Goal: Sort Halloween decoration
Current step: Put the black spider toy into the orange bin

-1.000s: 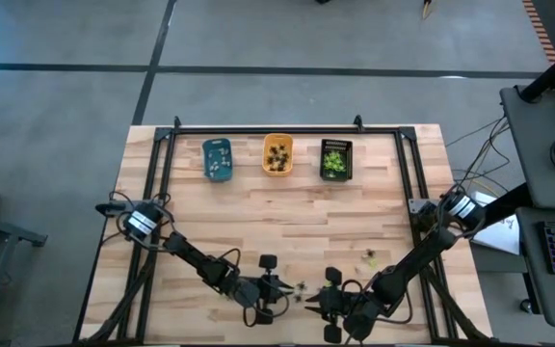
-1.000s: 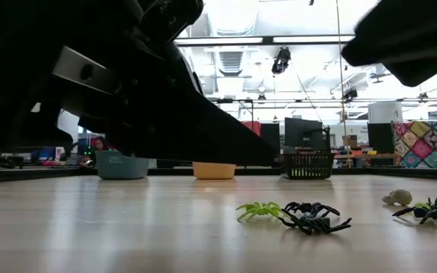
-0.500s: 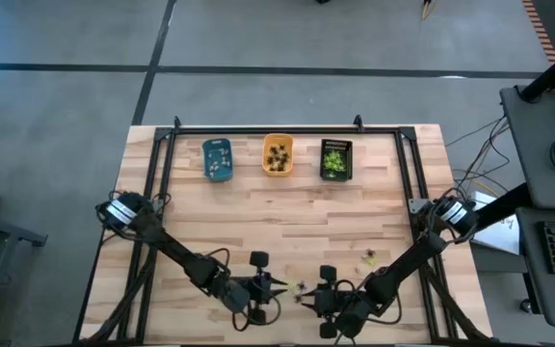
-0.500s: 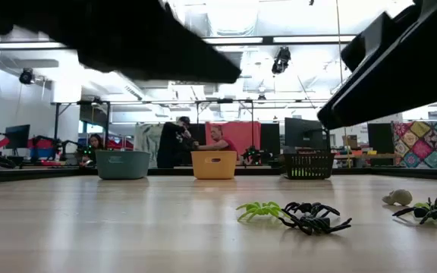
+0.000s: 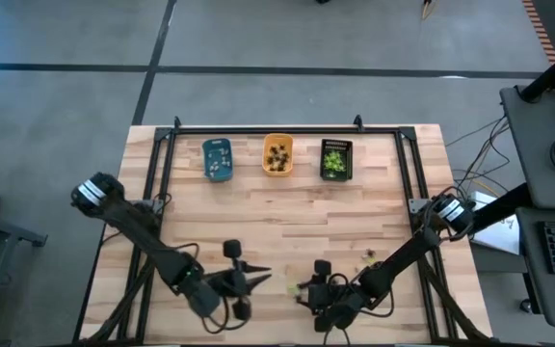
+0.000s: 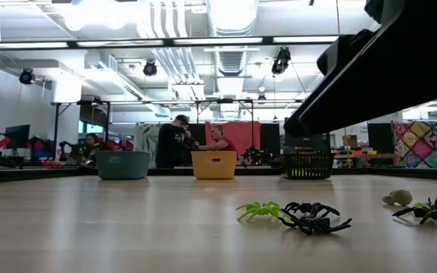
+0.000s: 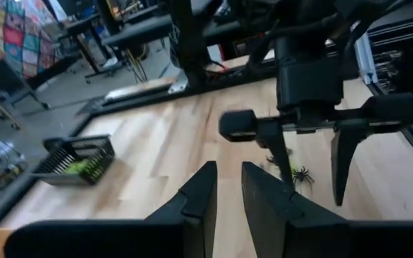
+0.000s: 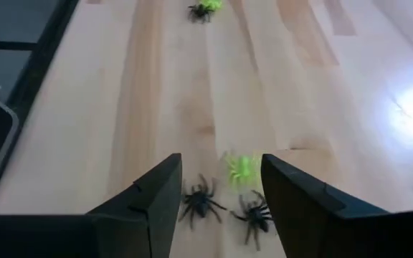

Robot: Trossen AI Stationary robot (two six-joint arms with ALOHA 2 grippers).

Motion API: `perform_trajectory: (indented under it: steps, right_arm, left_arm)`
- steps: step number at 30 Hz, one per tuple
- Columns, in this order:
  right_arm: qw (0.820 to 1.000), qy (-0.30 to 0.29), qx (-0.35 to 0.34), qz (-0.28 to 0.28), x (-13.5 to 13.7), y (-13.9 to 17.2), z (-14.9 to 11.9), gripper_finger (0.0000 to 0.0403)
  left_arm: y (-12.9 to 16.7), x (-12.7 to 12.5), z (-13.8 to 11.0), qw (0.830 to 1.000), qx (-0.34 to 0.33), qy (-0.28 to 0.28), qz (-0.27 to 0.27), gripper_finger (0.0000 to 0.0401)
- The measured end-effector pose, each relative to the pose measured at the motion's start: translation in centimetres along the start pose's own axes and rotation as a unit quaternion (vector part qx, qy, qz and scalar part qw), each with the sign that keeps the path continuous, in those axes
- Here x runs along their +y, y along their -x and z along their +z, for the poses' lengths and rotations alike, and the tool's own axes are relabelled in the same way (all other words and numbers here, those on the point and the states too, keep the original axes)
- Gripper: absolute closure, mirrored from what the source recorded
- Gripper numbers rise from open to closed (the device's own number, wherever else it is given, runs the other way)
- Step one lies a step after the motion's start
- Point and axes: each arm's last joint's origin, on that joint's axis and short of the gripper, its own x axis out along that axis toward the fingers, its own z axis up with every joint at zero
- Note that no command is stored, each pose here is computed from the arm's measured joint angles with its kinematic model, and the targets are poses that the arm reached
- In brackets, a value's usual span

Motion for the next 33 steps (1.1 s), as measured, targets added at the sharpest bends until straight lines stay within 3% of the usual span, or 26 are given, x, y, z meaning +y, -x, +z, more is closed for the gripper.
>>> perform_trajectory:
  steps: [11,26,33]
  right_arm:
    - [1.0,-0.023,-0.009,0.013,-0.1,-0.3,0.4,0.0226]
    - [0.999,-0.018,0.038,0.007,0.1,-2.5,-2.6,0.0226]
    - [0.999,0.003,0.054,-0.001,0.0,-2.5,-2.9,0.0248]
  left_arm:
    - [4.3,2.7,2.2,1.0,-0.011,-0.02,-0.018,0.0352]
    - [4.3,2.8,0.9,1.0,-0.002,0.017,-0.01,0.0352]
    - [4.3,2.8,0.9,1.0,-0.001,0.016,-0.009,0.0352]
